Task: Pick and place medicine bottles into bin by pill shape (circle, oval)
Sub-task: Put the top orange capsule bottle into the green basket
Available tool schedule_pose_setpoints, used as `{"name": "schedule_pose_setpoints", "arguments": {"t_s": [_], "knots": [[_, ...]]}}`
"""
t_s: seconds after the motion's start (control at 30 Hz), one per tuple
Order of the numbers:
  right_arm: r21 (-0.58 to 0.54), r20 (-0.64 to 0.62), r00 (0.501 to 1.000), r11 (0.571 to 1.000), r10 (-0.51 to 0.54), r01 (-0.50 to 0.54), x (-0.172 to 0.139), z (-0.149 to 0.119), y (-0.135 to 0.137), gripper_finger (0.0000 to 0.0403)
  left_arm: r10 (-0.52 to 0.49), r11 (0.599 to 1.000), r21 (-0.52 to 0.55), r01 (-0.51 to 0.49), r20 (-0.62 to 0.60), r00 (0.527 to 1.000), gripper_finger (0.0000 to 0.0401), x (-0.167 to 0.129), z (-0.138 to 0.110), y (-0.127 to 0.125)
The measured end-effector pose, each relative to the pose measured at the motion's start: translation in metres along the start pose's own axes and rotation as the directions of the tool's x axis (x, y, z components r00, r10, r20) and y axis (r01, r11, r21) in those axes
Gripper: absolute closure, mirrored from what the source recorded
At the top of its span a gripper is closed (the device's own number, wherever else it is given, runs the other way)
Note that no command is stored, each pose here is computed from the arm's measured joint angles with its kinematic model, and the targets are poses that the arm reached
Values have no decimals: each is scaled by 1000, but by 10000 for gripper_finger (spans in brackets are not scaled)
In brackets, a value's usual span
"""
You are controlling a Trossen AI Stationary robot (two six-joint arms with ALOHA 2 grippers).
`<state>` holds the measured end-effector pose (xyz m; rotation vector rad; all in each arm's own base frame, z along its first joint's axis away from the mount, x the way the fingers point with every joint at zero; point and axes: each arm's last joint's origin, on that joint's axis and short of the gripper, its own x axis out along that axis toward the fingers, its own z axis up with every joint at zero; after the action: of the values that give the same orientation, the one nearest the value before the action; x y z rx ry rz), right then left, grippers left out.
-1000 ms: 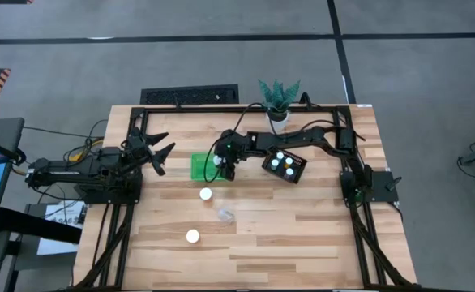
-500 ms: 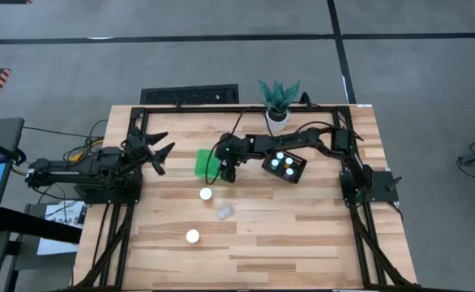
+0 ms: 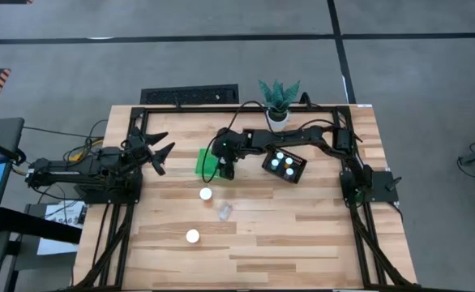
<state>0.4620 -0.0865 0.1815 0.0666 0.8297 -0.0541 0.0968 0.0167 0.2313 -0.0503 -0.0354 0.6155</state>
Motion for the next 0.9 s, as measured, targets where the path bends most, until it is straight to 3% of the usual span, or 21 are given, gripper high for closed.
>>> {"name": "schedule_pose_setpoints", "arguments": {"t_s": [0.17,0.33,0.5,0.6,0.8,0.9], "knots": [[-12,-15,999,999,30,-30,-21,28,5,89,0,1000,0,0,0,1000,181,0,0,0],[-89,12,991,988,131,-130,-31,47,42,71,0,1000,0,0,0,1000,181,0,0,0],[-160,0,981,968,194,-191,-30,45,87,61,0,1000,0,0,0,1000,181,0,0,0],[-225,53,981,960,185,-169,-23,44,110,60,0,1000,0,0,0,1000,181,0,0,0],[-271,110,976,950,189,-154,-15,45,127,59,1,1000,2,-1,-4,1000,181,0,0,0],[-243,47,982,956,181,-164,-3,34,127,59,1,1000,5,-1,-8,1000,181,0,-1,0]]}}
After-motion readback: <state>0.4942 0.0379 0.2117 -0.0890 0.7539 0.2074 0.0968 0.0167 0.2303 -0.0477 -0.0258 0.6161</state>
